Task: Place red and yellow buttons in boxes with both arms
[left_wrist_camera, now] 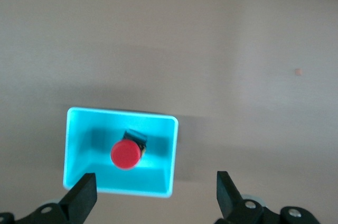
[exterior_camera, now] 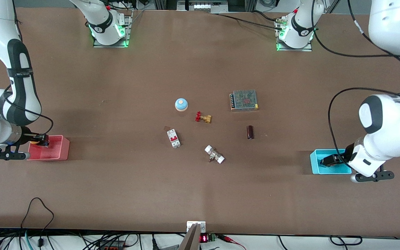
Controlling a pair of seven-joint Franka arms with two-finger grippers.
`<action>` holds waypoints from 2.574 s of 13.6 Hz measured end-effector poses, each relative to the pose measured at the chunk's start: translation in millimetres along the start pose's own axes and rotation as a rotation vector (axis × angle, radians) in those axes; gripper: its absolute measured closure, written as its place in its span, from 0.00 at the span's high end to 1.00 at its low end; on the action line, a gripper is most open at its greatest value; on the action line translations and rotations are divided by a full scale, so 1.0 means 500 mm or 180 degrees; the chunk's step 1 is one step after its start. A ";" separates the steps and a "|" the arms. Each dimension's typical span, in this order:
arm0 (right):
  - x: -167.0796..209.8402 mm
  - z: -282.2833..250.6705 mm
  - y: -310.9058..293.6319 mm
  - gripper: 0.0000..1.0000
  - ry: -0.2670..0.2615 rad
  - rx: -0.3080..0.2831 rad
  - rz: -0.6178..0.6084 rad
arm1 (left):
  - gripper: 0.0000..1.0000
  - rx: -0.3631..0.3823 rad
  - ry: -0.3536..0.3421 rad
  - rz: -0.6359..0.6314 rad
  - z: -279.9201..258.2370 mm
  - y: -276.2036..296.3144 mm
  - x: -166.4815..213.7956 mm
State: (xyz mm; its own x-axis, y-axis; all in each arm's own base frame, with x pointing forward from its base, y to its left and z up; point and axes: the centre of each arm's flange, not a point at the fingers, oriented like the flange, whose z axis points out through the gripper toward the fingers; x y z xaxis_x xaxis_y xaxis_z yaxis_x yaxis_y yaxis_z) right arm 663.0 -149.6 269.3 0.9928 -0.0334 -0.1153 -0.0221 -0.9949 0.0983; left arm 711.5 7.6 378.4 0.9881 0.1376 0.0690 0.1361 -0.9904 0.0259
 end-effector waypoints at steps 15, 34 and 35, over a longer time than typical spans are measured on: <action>0.026 0.090 -0.002 0.42 0.0063 0.0090 -0.0071 | 1.00 0.0133 0.0308 0.0430 -0.522 -0.008 -0.202; -0.092 -0.460 -0.208 1.00 0.0284 0.0572 -0.0273 | 1.00 0.0091 0.0150 0.0400 -0.490 -0.013 -0.260; -0.115 -0.493 -0.199 1.00 0.0290 0.0551 -0.0282 | 1.00 0.0090 0.0161 0.0404 -0.494 -0.012 -0.260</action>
State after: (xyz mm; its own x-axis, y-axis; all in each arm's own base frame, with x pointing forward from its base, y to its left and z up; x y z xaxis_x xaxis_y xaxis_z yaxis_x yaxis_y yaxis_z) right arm 637.0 -25.2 509.8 0.9981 0.0559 -0.0254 0.0537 -0.9953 -0.0804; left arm 564.3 -0.5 615.5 0.9927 0.0112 0.1201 0.0130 -0.9998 -0.0143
